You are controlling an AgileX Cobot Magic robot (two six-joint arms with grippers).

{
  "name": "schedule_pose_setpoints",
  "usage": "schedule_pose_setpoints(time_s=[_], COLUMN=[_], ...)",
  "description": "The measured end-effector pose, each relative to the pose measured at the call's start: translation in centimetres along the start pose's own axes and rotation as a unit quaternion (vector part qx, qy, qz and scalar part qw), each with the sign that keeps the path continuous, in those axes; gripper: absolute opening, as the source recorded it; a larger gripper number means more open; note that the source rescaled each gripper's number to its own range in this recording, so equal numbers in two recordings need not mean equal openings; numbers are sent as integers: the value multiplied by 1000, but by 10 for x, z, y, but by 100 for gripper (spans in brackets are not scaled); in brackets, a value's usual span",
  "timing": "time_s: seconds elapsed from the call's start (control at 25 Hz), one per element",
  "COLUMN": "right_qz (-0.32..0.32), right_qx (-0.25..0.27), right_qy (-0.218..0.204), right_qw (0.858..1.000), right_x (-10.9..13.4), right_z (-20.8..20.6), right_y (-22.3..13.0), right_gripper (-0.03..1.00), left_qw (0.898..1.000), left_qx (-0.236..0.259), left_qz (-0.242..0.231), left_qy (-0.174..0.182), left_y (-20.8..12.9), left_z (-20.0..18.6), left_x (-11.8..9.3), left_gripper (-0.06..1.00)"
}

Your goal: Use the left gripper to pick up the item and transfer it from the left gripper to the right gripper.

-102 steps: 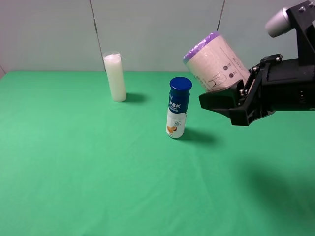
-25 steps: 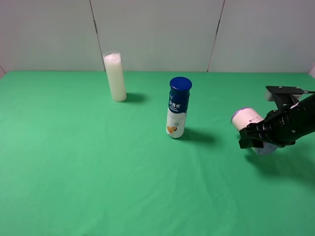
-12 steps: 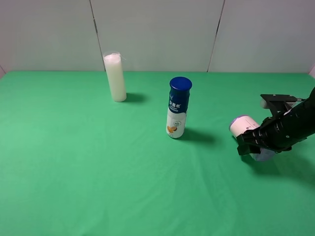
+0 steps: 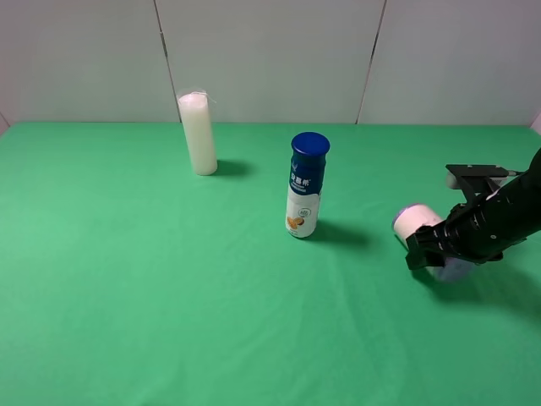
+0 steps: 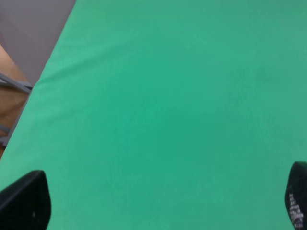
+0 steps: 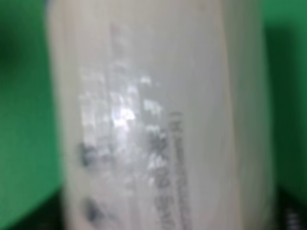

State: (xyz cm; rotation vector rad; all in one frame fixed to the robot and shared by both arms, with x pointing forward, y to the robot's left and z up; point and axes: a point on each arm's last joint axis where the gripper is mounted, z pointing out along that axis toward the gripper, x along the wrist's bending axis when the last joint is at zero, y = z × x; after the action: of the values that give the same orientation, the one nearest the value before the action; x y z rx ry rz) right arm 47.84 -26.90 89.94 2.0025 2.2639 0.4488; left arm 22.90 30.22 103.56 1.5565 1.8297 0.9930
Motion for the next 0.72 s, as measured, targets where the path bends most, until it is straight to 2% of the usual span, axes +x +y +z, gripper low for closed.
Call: schedule_pose_setpoints(time_s=[0.04, 0.12, 0.16, 0.32, 0.72], right_qz=[1, 0, 0, 0, -6], right_qx=[0, -1, -1, -1, -8], right_qy=[0, 0, 0, 0, 6], right_qw=[1000, 1000, 1000, 1000, 1000], right_x=[0, 0, 0, 0, 2], right_z=[0, 0, 0, 0, -9], right_y=[0, 1, 1, 1, 9], right_gripper=[73, 90, 94, 99, 100], left_qw=[1000, 1000, 1000, 1000, 1000], left_qx=[0, 0, 0, 0, 0], left_qz=[0, 0, 0, 0, 0], left_qy=[0, 0, 0, 0, 0], left_y=[0, 0, 0, 0, 0], left_z=[0, 0, 0, 0, 0], left_x=[0, 0, 0, 0, 0], left_gripper=[94, 94, 94, 94, 94])
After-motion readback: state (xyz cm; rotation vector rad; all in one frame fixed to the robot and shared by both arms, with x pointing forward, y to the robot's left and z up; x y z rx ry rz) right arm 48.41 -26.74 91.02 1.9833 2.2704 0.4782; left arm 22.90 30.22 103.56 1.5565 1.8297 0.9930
